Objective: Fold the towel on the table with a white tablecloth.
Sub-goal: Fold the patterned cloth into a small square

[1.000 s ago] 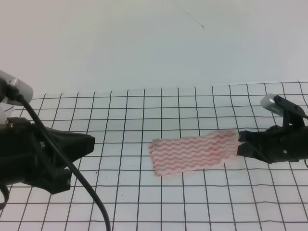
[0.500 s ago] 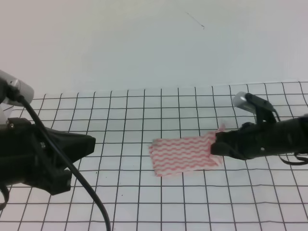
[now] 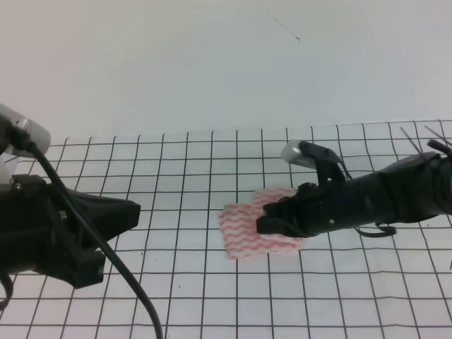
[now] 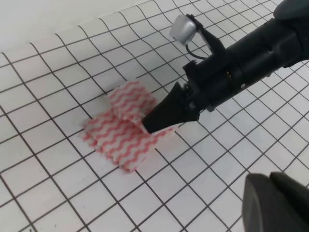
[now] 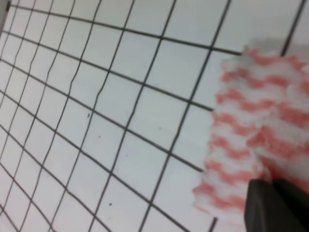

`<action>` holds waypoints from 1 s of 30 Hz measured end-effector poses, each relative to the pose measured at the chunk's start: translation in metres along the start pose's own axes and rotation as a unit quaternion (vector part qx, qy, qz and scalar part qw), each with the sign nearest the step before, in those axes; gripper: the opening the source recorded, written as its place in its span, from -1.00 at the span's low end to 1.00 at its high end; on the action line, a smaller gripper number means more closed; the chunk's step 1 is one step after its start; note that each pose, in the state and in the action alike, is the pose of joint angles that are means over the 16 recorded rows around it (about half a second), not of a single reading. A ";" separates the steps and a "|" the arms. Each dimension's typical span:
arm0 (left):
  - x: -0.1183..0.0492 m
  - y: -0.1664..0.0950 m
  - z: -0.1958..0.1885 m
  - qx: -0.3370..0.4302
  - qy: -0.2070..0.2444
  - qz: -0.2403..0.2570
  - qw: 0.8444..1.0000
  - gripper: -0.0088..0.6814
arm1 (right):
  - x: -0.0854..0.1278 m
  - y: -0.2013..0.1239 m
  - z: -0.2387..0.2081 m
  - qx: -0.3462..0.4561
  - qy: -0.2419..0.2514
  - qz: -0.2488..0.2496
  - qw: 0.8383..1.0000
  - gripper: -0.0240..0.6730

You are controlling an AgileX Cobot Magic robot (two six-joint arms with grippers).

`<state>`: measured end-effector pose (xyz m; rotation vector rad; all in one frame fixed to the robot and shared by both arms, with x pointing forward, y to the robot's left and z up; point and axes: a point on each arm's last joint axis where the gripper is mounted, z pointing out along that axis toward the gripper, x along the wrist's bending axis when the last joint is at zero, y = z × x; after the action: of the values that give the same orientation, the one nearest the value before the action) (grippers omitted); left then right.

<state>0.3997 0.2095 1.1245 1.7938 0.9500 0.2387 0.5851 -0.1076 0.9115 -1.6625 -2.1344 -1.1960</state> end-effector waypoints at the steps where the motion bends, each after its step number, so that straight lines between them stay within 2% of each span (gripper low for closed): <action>1: 0.000 0.000 0.000 0.000 0.000 0.000 1.000 -0.98 | 0.002 0.000 0.002 0.002 0.003 -0.003 1.000 -0.92; 22: 0.000 -0.001 0.000 0.003 -0.001 0.001 1.000 -0.98 | 0.031 -0.009 0.032 0.037 0.043 -0.037 0.998 -0.92; 30: 0.000 -0.001 0.000 0.004 -0.002 0.002 1.000 -0.98 | 0.034 -0.010 0.035 0.042 0.052 -0.047 0.997 -0.75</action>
<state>0.3989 0.2094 1.1242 1.8028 0.9458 0.2355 0.5754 -0.0589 0.9034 -1.4475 -2.1878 -1.1737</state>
